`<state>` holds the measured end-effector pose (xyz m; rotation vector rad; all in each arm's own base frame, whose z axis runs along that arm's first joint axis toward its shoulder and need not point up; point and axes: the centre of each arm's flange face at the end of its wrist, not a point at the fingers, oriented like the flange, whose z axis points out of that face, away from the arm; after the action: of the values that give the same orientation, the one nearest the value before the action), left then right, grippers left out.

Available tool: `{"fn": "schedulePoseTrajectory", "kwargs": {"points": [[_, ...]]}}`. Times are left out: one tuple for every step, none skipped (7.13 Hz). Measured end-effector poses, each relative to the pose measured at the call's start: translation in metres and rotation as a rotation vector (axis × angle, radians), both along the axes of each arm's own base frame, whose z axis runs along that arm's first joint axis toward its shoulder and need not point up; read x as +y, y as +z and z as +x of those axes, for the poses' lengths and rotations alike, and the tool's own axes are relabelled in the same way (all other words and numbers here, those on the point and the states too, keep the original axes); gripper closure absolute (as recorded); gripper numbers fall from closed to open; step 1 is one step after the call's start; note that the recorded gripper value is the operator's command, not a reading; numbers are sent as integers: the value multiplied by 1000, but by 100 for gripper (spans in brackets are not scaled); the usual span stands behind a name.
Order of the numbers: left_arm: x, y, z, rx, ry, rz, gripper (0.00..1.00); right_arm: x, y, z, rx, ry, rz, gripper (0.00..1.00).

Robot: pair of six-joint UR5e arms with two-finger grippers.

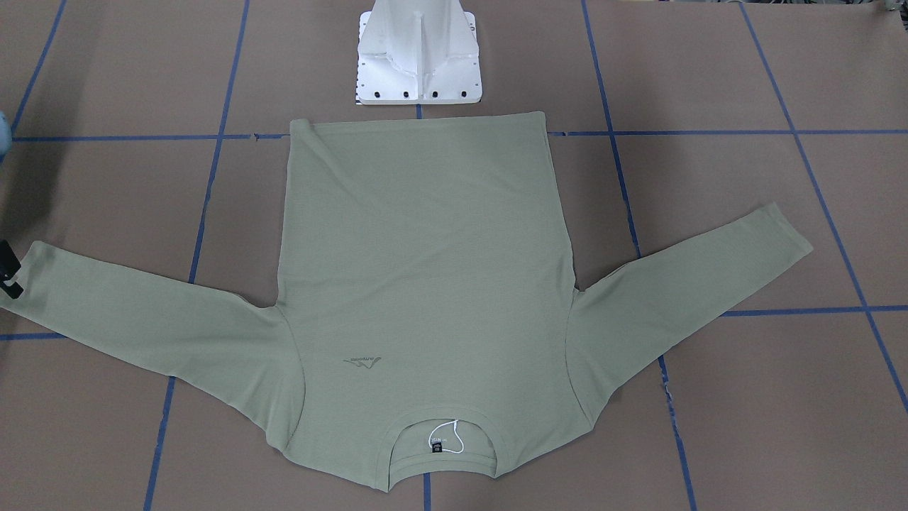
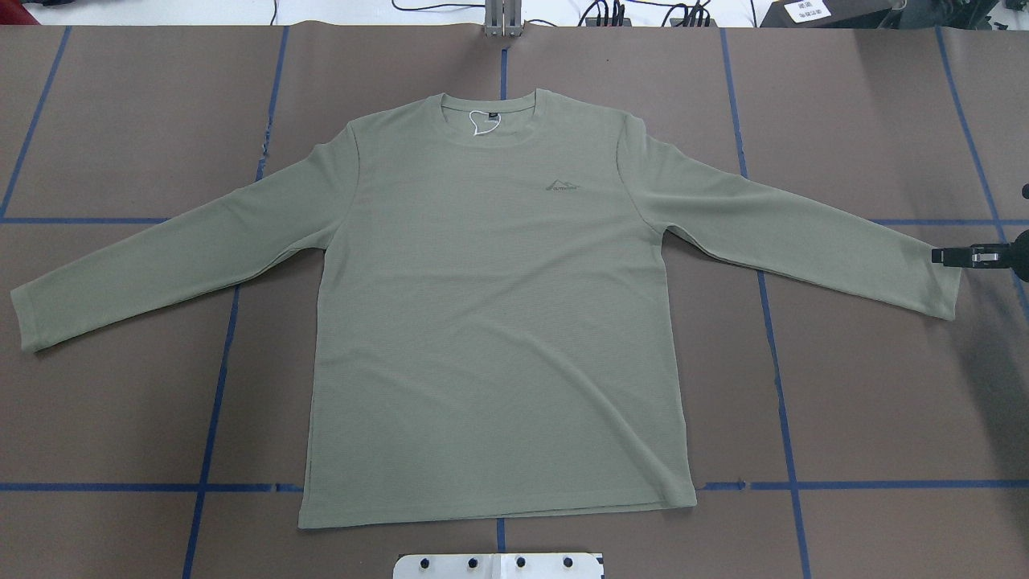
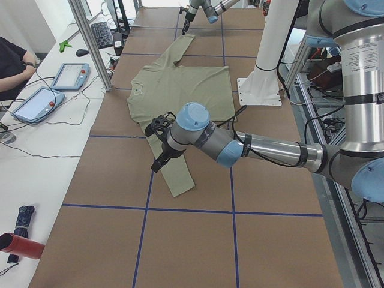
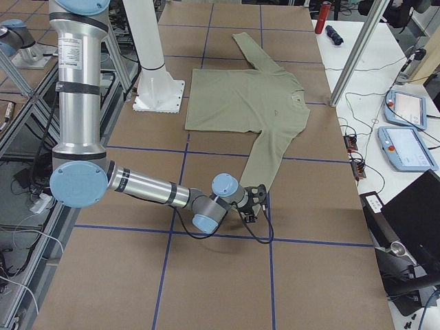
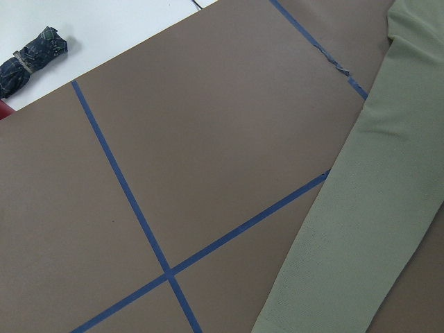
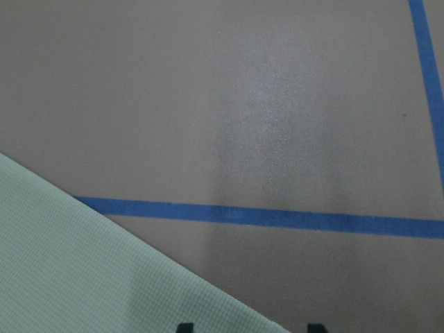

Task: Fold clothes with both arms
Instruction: 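Lower the right gripper to the sleeve cuff nearest it and grasp it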

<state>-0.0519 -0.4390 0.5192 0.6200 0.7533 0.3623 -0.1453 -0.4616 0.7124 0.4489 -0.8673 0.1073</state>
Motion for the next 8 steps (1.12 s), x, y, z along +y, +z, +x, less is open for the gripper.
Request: {"fn": "schedulePoseTrajectory", "kwargs": {"points": [[0, 0, 0, 0, 0, 0, 0, 0, 0, 0, 1, -2, 1, 46], [0, 0, 0, 0, 0, 0, 0, 0, 0, -1, 2, -3, 3, 46], [0, 0, 0, 0, 0, 0, 0, 0, 0, -1, 2, -4, 3, 46], [0, 0, 0, 0, 0, 0, 0, 0, 1, 0, 3, -4, 4, 43], [0, 0, 0, -1, 1, 0, 0, 1, 2, 0, 4, -5, 3, 42], [0, 1, 0, -1, 2, 0, 0, 2, 3, 1, 7, -5, 0, 40], [0, 1, 1, 0, 2, -1, 0, 3, 5, 1, 9, -4, -3, 40], [-1, 1, 1, -1, 2, -1, 0, 4, 7, 2, 11, -3, -6, 42]]}}
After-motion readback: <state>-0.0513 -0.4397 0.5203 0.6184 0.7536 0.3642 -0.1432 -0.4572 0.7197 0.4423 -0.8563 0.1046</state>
